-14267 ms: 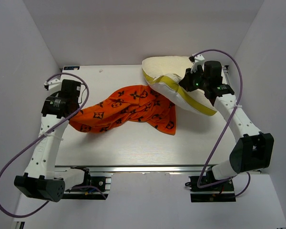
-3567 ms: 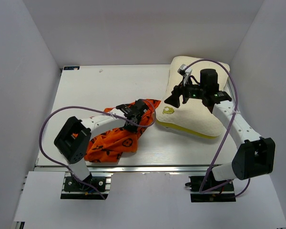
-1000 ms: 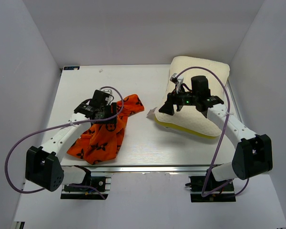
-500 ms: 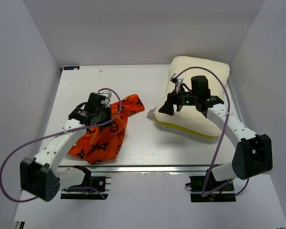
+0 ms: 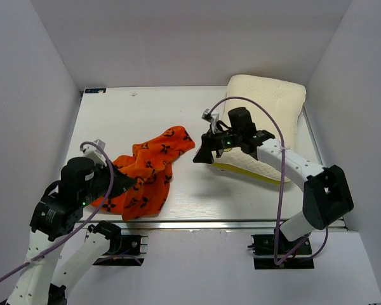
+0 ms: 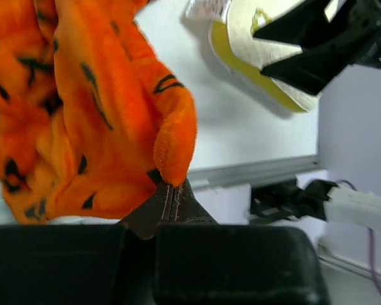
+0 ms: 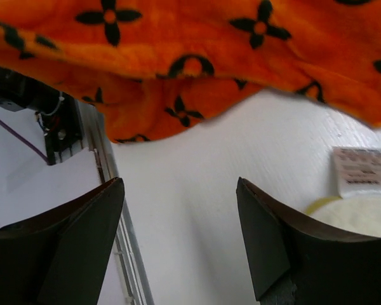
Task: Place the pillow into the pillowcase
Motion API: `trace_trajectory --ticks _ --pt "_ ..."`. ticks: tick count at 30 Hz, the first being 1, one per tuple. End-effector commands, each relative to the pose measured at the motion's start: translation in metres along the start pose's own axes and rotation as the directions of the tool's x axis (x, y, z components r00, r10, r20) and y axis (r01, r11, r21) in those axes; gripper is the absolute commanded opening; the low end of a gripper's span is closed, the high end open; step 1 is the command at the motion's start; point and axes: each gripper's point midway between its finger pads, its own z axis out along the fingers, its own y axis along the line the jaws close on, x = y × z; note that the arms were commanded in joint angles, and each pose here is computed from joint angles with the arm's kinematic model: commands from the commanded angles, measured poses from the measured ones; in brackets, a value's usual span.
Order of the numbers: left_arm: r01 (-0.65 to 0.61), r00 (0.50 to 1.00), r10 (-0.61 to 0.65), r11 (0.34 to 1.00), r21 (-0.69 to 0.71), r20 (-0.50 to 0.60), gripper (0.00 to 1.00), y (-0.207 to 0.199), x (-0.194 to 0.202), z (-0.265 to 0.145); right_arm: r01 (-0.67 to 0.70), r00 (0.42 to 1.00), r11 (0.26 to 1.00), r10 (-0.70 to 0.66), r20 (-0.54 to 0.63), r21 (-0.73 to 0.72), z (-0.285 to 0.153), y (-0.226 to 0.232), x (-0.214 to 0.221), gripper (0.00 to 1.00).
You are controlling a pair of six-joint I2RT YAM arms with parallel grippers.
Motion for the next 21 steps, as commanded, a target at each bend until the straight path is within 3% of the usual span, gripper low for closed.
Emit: trace_trajectory --ticks 1,4,9,10,11,14,15,18,21 --pt "0.197 0.961 -0.205 0.978 -0.064 -0.184 0.00 0.011 0.050 -0.011 0.010 0.998 0.999 -0.007 0.061 -0.045 0.011 0.016 -0.032 0.76" --pt "0.253 0.923 -0.281 0.958 -0.135 -0.262 0.00 0.022 0.077 -0.027 -0.035 0.997 0.996 0.040 0.059 -0.078 0.018 0.021 -0.033 0.76" --pt "0.319 0.901 -0.334 0.942 -0.099 -0.277 0.02 0.011 0.079 -0.034 -0.079 0.995 0.992 0.084 0.045 -0.097 0.024 0.022 -0.030 0.76" --pt "0.308 0.904 -0.327 0.945 -0.109 -0.275 0.11 0.010 0.075 -0.032 -0.082 0.995 0.992 0.086 0.044 -0.097 0.024 0.023 -0.031 0.76" --pt "0.299 0.910 -0.320 0.947 -0.116 -0.265 0.30 0.011 0.072 -0.031 -0.083 0.995 0.992 0.088 0.044 -0.097 0.025 0.022 -0.031 0.76" --pt "0.260 0.930 -0.286 0.956 -0.137 -0.231 0.46 0.010 0.057 -0.028 -0.094 0.994 0.991 0.098 0.041 -0.098 0.026 0.022 -0.031 0.76" --pt "0.248 0.935 -0.274 0.959 -0.137 -0.227 0.56 0.009 0.053 -0.027 -0.095 0.994 0.991 0.100 0.042 -0.097 0.026 0.022 -0.031 0.76" --pt "0.203 0.956 -0.224 0.972 -0.122 -0.192 0.64 0.001 0.035 -0.027 -0.101 0.994 0.990 0.104 0.029 -0.094 0.026 0.022 -0.026 0.76" --pt "0.167 0.976 -0.178 0.981 -0.097 -0.126 0.63 -0.006 0.014 -0.027 -0.106 0.994 0.991 0.108 0.014 -0.082 0.025 0.022 -0.020 0.76"
